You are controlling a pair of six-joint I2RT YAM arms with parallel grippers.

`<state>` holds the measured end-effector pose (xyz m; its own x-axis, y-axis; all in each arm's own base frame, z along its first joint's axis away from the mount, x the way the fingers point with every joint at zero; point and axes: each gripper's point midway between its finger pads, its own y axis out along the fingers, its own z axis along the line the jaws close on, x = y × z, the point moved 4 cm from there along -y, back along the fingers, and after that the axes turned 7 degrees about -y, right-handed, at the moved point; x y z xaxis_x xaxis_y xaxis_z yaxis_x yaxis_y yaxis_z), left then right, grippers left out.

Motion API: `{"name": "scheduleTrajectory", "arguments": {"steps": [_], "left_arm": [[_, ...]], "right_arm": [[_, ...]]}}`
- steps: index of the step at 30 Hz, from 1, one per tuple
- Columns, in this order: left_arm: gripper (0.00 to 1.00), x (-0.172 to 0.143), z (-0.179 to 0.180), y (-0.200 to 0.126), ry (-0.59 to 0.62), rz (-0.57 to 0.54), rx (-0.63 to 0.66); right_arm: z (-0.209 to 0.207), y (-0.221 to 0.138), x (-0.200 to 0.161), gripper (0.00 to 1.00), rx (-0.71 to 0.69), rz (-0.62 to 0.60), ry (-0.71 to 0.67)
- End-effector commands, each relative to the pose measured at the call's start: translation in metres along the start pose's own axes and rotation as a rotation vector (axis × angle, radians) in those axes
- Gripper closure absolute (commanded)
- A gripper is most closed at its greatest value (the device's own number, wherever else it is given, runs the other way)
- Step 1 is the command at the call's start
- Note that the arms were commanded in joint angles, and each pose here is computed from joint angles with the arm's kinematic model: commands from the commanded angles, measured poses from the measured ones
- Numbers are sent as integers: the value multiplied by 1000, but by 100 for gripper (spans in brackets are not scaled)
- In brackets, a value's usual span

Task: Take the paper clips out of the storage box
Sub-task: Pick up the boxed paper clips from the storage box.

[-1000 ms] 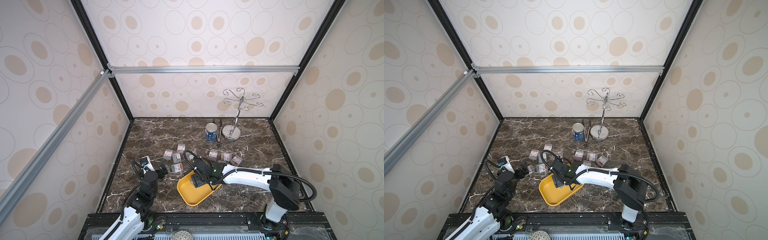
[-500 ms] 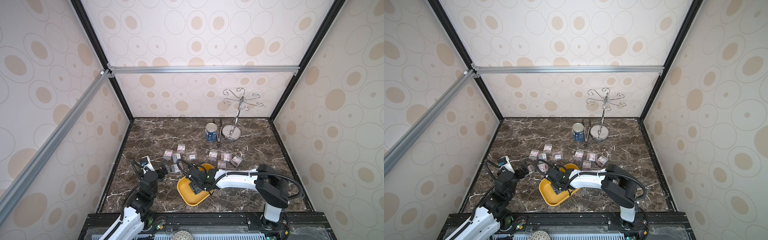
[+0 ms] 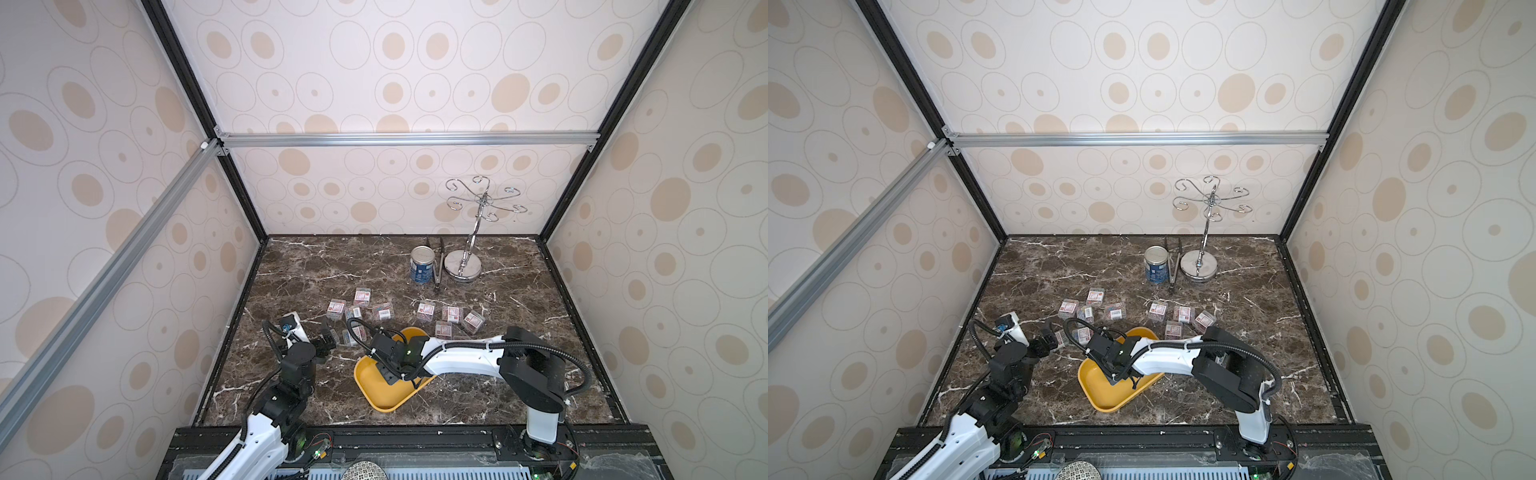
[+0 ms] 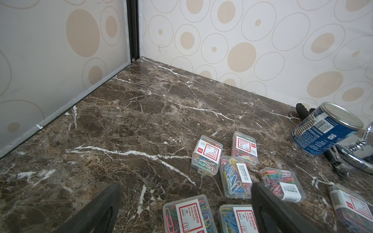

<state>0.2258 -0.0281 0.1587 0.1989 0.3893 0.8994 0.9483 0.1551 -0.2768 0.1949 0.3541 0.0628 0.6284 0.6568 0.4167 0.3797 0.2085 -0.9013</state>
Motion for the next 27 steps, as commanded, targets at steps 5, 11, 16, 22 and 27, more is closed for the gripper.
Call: {"name": "scheduleTrajectory", "arguments": {"steps": [5, 11, 16, 22, 27], "left_arm": [[0, 4, 0, 0, -22, -14, 6], [0, 4, 1, -1, -25, -17, 8], [0, 4, -1, -1, -25, -13, -4], [0, 5, 0, -1, -28, -20, 0], [0, 4, -1, -1, -25, -12, -11]], "right_arm": [[-15, -48, 7, 51, 12, -82, 58], [-55, -114, 11, 51, -46, -253, 144], [-118, -150, -11, 48, -158, -359, 335], [-190, -151, -64, 48, -274, -308, 608], [-229, -128, -104, 54, -345, -186, 796]]}}
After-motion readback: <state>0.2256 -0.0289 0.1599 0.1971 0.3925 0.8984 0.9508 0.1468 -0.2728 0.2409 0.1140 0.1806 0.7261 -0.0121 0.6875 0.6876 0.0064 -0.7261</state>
